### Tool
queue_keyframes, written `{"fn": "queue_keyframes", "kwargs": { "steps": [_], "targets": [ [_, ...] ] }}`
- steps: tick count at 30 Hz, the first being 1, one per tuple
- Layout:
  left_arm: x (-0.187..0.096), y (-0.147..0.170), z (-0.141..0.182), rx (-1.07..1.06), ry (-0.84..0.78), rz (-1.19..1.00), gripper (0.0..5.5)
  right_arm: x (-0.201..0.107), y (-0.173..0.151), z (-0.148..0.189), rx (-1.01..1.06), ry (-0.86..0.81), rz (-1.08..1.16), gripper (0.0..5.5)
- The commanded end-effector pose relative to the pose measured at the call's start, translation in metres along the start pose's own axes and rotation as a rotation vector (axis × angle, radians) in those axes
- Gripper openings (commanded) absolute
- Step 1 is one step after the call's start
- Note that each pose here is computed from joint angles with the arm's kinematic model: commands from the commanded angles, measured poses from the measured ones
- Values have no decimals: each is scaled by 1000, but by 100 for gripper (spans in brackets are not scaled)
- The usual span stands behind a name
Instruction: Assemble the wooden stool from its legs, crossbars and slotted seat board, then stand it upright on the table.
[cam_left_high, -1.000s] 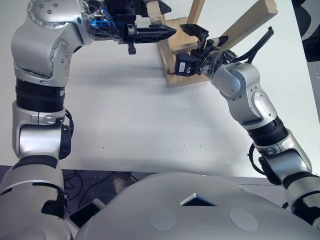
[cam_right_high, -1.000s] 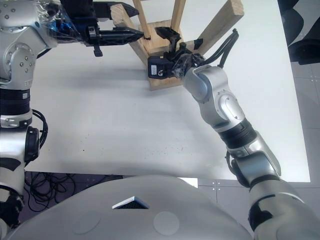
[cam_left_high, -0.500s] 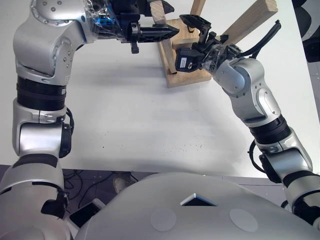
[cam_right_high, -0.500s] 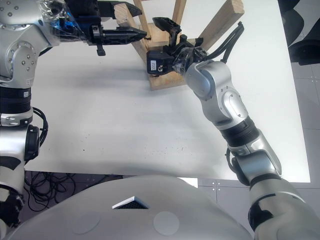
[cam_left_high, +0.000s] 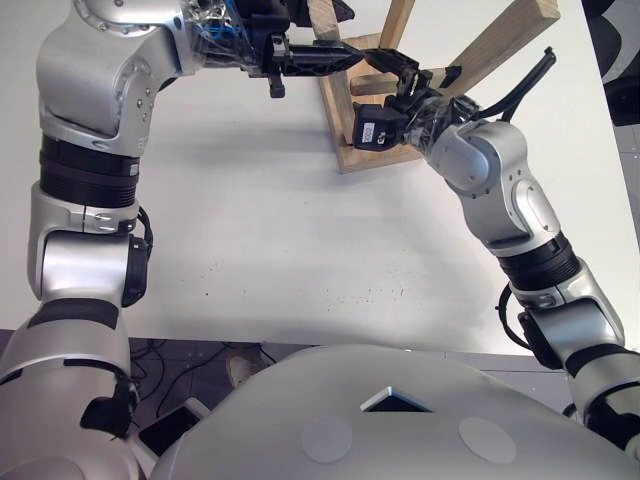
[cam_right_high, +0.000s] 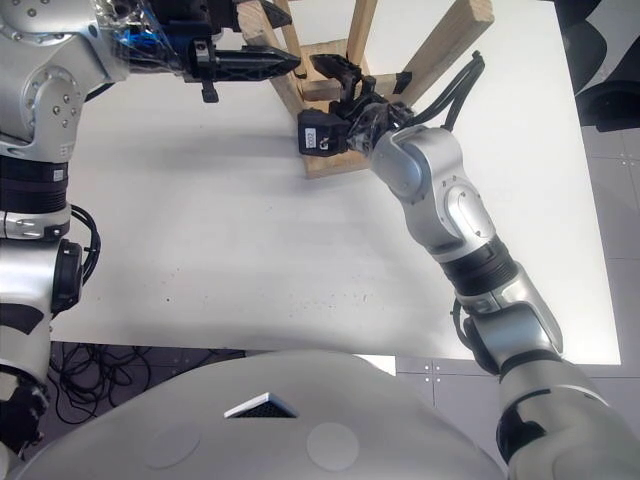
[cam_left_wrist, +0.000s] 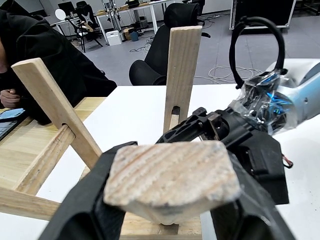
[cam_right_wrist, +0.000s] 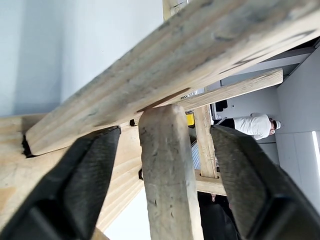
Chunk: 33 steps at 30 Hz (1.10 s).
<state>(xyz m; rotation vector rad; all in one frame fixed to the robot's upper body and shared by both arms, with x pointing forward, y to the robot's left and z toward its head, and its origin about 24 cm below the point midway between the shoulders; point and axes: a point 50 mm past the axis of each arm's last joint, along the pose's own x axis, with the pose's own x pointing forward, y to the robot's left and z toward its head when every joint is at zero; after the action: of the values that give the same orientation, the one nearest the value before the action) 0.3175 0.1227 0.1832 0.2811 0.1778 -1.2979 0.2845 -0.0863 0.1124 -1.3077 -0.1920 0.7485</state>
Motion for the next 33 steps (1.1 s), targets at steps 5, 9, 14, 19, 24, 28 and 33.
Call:
{"fn": "queue_keyframes", "kwargs": {
  "steps": [5, 9, 14, 19, 24, 28, 33],
  "targets": [
    [10, -15, -69, -242, 236, -22, 201, -2, -2, -3, 15, 4, 10, 176],
    [10, -14, -70, -242, 244, -13, 201, -5, -2, -4, 19, 5, 12, 135],
    [9, -13, -73, -241, 264, -4, 201, -8, -6, -4, 35, -5, 1, 133],
    [13, -14, -69, -237, 251, -22, 201, -8, -1, -4, 43, -11, 24, 132],
    [24, -16, -57, -213, 216, -53, 201, -7, 3, -3, 38, -12, 45, 132],
    [30, -23, -56, -204, 211, -79, 201, -6, 5, -4, 14, -8, 59, 132],
    [33, -22, -59, -212, 210, -65, 201, -8, 10, -4, -27, -21, 106, 130]
  ]
}}
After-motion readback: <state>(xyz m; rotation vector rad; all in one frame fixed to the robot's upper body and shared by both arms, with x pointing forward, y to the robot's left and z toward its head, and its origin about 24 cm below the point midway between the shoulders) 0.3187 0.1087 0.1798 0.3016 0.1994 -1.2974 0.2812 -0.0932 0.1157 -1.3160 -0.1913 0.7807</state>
